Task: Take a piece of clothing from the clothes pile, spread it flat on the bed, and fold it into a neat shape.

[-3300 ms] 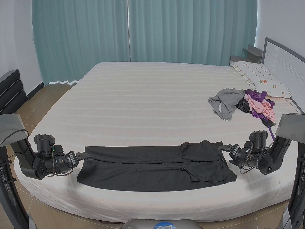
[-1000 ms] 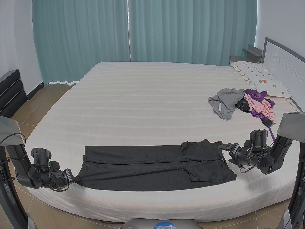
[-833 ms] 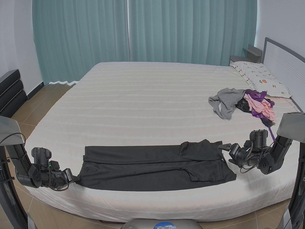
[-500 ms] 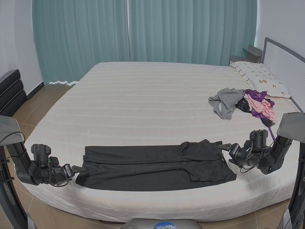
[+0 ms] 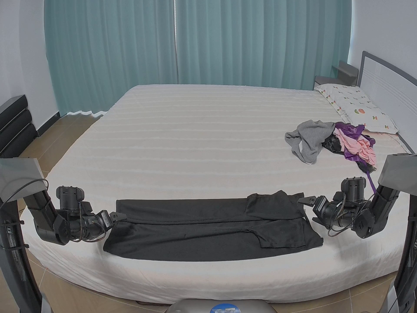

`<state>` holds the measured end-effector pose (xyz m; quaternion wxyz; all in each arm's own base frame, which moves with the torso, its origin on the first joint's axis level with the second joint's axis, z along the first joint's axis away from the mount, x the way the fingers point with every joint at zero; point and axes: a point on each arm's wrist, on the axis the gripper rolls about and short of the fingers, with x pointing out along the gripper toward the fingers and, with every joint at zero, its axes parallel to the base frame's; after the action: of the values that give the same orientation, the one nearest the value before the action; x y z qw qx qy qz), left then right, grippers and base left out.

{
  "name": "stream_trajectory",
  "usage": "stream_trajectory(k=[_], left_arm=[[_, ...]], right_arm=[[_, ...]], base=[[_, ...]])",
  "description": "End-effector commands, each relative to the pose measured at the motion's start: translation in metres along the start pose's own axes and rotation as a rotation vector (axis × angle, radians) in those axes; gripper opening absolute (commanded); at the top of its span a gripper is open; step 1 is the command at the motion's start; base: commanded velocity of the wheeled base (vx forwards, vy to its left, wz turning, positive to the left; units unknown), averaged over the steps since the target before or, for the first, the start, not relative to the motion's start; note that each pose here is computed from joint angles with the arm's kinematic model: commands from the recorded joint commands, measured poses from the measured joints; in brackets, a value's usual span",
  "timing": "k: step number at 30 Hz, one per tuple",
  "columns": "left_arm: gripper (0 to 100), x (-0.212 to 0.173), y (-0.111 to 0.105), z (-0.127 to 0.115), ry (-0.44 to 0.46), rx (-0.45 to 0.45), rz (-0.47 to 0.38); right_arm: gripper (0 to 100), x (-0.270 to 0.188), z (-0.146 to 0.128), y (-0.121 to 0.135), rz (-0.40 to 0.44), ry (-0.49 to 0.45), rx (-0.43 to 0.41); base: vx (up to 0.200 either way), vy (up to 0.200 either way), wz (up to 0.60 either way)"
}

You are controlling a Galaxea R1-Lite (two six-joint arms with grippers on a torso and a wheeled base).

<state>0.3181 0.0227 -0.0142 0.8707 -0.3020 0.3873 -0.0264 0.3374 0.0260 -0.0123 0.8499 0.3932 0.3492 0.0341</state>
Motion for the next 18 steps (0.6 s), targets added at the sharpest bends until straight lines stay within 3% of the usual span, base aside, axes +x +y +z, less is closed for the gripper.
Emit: stream_trajectory(k=[1,5,6,12,18], left_arm=[[100,0.0147,0.0009,-0.0077,0.017,0.013,0.009],[100,0.0164,0.0003,-0.0085,0.014,0.018,0.008],[0,0.0161,0.0007,-0.0093,0.016,0.019,0.010],[0,0.0132,0.0070,-0.0079,-0.019,0.004,0.080],[0,0.0114,0.0095,-0.0057,-0.031,-0.008,0.091]], right_arm=[[100,0.0011,-0.0007,-0.0001,0.000,0.003,-0.001],[100,0.0014,-0.0010,-0.0005,-0.001,0.004,-0.001],[100,0.0014,-0.0010,-0.0005,-0.001,0.004,-0.001],[100,-0.0014,0.0005,0.0006,0.002,-0.002,-0.001],[100,-0.0025,-0.0015,-0.0001,-0.002,0.005,-0.001]], base=[[0.000,0.000,0.00],[0.000,0.000,0.00],[0.000,0.000,0.00],[0.000,0.000,0.00],[0.000,0.000,0.00]])
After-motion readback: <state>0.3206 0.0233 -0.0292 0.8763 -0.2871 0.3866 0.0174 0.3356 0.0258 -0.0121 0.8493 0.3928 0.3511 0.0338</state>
